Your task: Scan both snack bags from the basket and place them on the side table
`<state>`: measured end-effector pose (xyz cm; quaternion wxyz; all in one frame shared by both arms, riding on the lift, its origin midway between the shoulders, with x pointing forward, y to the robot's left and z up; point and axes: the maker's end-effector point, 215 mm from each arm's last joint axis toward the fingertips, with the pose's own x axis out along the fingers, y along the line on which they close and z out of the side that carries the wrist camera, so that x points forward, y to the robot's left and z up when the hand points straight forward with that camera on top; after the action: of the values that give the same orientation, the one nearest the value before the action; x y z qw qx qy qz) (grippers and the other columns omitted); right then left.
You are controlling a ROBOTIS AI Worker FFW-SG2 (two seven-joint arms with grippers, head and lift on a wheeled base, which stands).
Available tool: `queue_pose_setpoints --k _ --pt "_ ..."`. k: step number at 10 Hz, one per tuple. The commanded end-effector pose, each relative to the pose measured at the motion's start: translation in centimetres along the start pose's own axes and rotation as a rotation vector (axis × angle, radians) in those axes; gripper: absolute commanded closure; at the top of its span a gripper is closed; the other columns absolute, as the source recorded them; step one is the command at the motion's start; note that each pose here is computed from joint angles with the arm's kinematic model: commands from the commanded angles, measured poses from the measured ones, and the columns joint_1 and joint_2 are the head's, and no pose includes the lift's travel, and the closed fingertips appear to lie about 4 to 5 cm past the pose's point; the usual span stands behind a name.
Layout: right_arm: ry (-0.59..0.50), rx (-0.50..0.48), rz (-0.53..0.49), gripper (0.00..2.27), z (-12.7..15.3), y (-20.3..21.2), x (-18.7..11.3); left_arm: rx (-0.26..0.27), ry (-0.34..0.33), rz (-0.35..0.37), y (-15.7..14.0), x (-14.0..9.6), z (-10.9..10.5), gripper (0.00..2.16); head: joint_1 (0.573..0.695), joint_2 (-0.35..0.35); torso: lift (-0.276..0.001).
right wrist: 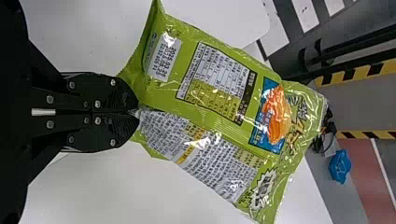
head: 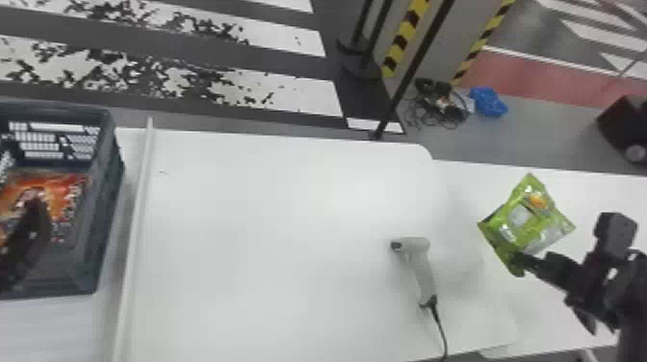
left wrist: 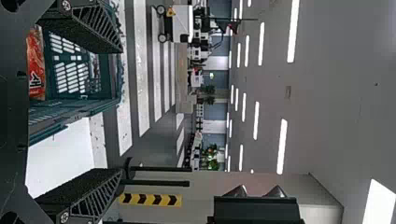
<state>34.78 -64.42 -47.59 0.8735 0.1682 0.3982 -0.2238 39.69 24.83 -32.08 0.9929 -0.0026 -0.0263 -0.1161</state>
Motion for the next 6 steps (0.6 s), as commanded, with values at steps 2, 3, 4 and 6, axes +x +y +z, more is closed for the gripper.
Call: queue_pose_setpoints --k 2,3,4,6 --pt "0.026 0.014 -0.067 2.25 -1.8 -3.0 1.8 0.001 -0.017 0.002 -0.2 -0.8 0.3 0.09 0.695 -0.350 -0.075" --pt "-0.016 0.000 -0.090 2.19 -1.3 -3.6 2.6 0.001 -0.020 0.000 -0.3 -1.1 0.4 0.09 0.695 -0.350 -0.075" --pt "-0.040 -0.005 -0.093 1.80 -1.3 -3.9 3.3 0.001 -0.024 -0.002 -0.5 -1.2 0.6 0.09 0.695 -0.350 -0.075" --pt "-0.083 -0.023 -0.117 0.00 -1.0 -4.2 4.2 0.002 -0.022 -0.004 -0.6 -1.4 0.6 0.09 0.695 -0.350 -0.075"
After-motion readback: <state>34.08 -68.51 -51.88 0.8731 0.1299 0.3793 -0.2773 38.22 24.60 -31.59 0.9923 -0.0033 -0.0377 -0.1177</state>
